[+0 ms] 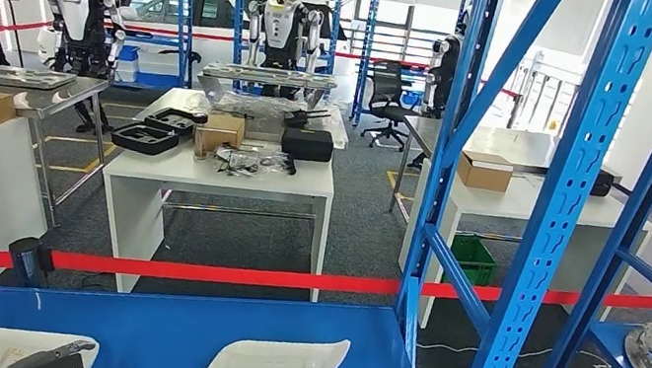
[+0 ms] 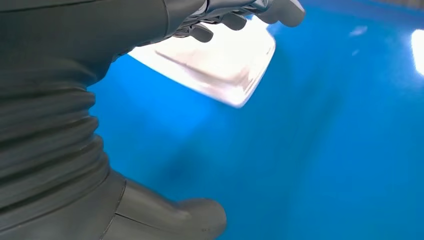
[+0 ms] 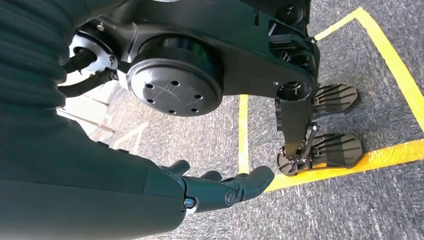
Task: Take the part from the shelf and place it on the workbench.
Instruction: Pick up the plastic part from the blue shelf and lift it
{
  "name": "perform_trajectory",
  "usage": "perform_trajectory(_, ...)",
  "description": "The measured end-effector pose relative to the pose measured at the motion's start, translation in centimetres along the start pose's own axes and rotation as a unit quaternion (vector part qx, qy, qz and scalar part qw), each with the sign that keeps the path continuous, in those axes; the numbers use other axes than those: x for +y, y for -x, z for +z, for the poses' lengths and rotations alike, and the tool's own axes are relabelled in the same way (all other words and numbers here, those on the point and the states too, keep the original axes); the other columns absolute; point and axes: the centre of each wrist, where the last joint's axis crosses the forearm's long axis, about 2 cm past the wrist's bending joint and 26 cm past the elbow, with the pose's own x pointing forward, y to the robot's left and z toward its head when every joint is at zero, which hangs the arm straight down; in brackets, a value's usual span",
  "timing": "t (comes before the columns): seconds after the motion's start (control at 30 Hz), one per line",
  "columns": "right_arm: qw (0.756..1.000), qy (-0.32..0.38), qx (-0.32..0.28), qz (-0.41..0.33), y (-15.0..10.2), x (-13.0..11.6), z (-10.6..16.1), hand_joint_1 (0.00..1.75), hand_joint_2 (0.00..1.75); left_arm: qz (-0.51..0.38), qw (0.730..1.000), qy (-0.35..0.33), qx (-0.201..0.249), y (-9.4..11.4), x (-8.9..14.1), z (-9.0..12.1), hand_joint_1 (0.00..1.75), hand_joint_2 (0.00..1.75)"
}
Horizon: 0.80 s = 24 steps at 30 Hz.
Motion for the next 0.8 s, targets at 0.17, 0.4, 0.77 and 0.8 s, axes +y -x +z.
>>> perform_trajectory(0.17, 1.0, 0.0, 0.0, 0.001, 0.0, 0.0, 0.0, 0.0, 1.75, -0.021, 0.999, 0.022, 0.019, 0.1, -0.3, 0.0, 0.0, 1.75)
perform_trajectory(0.4, 1.0, -0.001, 0.0, 0.002, 0.0, 0.0, 0.0, 0.0, 1.75, -0.083, 0.995, 0.001, 0.052, 0.0, -0.4, -0.3, 0.0, 1.75)
perform_trajectory(0.77, 1.0, 0.004, -0.001, 0.004, -0.1, 0.0, 0.0, 0.0, 1.75, -0.265, 0.946, -0.13, 0.136, -1.3, -2.2, -2.4, 0.0, 1.75)
perform_trajectory(0.8, 1.0, 0.004, -0.001, 0.005, -0.1, 0.0, 0.0, 0.0, 1.75, -0.271, 0.943, -0.132, 0.139, -1.3, -2.3, -2.5, 0.0, 1.75)
